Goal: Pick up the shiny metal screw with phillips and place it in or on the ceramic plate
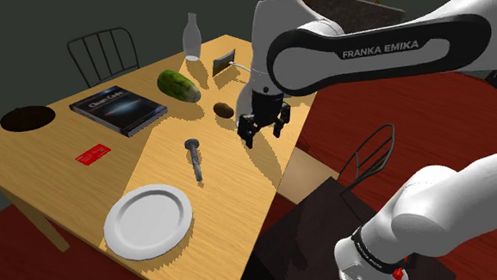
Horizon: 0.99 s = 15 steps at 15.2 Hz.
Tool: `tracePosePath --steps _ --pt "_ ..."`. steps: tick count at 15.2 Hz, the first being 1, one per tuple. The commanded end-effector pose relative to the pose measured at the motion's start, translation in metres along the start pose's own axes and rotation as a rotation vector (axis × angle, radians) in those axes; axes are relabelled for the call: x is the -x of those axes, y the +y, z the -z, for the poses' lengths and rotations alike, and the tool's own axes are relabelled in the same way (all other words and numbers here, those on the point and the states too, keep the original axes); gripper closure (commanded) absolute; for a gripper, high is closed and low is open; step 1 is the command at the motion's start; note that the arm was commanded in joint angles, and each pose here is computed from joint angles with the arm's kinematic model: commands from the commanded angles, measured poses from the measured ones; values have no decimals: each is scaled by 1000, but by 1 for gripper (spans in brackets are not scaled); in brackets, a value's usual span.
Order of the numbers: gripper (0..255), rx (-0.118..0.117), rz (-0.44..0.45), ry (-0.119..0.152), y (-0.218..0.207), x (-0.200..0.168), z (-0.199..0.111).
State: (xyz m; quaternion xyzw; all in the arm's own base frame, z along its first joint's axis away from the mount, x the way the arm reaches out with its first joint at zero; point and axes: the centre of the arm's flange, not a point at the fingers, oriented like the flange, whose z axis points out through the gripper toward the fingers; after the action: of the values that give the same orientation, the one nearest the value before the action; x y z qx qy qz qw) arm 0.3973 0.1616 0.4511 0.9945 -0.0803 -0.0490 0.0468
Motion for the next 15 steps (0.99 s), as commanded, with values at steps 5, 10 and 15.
tracePosePath --steps 5,10,15 --pt "0 10 -72 24 -61 -43 -27" --pt "0 20 -130 43 -109 -83 -48" --pt "0 29 -188 63 -153 -126 -69"
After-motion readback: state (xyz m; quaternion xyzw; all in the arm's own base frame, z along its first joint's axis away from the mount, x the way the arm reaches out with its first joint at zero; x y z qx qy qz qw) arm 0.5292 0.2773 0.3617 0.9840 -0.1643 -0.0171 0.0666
